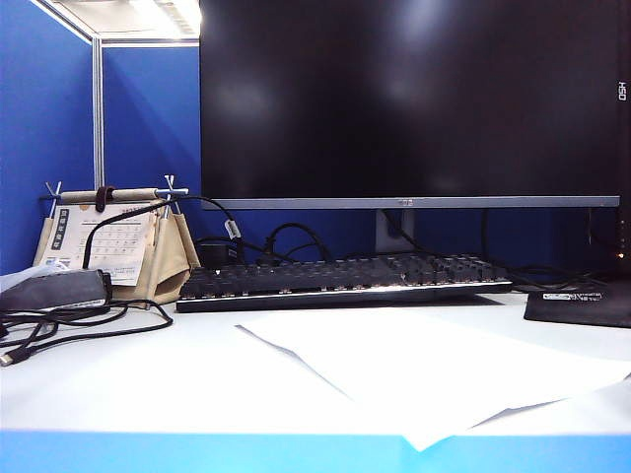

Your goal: Put a wrinkled paper upside down.

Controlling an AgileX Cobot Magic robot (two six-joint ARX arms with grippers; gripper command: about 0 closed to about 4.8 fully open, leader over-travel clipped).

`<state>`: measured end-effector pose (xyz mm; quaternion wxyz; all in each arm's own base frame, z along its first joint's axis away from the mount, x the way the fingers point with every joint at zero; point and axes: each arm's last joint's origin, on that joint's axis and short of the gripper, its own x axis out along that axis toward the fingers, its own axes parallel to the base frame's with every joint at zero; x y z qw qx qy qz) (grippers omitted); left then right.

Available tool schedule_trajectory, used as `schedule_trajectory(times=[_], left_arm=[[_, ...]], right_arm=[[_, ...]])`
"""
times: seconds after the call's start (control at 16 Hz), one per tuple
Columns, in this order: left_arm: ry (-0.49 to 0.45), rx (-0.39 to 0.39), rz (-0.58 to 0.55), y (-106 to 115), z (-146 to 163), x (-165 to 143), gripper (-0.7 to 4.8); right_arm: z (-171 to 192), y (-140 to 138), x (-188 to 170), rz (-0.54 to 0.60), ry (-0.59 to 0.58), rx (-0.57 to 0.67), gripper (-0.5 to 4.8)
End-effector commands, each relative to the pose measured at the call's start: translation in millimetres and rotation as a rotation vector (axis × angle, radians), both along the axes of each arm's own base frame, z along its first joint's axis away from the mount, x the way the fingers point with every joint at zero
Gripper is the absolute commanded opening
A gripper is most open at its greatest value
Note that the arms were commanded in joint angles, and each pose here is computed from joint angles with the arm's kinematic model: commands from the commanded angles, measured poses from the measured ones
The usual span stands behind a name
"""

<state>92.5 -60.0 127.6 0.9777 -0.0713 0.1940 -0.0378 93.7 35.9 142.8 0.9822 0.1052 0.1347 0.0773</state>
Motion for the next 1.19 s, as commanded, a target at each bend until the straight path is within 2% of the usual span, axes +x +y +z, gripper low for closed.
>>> schedule_trajectory(times=[0.06, 0.19, 0.25, 0.31, 0.44, 0.5, 0.62, 0.75, 0.87, 1.0, 1.12, 1.19], left_arm=[[0.003, -0.038, -0.065, -3, 2, 0, 0.22], [0.018, -0.058, -0.117, -4, 2, 0, 0.22], [0.040, -0.089, -0.199, -7, 3, -1, 0.22], [0.061, -0.140, -0.340, -12, 10, -2, 0.22], [0.045, -0.188, -0.638, -21, 34, -4, 0.22], [0.041, -0.211, -0.681, -22, 51, -4, 0.22], [0.069, -0.244, -0.662, -21, 78, -6, 0.22], [0.085, -0.227, -0.698, -21, 110, -7, 0.22], [0.113, -0.176, -0.732, -28, 123, 1, 0.22], [0.211, -0.117, -0.777, -48, 127, 21, 0.22], [0.311, -0.090, -0.775, -68, 124, 44, 0.22], [0.338, -0.094, -0.792, -77, 126, 53, 0.22]], right_arm=[[-1, 0, 0, 0.009, 0.004, 0.006, -0.05], [-2, 1, 0, 0.023, 0.008, 0.008, -0.05], [-2, 2, 0, 0.054, 0.013, 0.015, -0.05], [-2, 3, -1, 0.105, 0.018, 0.027, -0.05], [0, 5, -1, 0.161, 0.009, 0.037, -0.05], [4, 5, -1, 0.176, -0.025, 0.031, -0.04], [21, 5, -2, 0.195, -0.085, 0.027, 0.62], [52, 3, -5, 0.188, -0.189, 0.016, 0.64], [71, 2, -8, 0.177, -0.259, 0.040, 0.64], [88, 0, -11, 0.179, -0.317, 0.045, 0.64], [99, 2, -11, 0.229, -0.302, 0.037, 0.64], [105, 4, -8, 0.261, -0.229, 0.017, 0.64]])
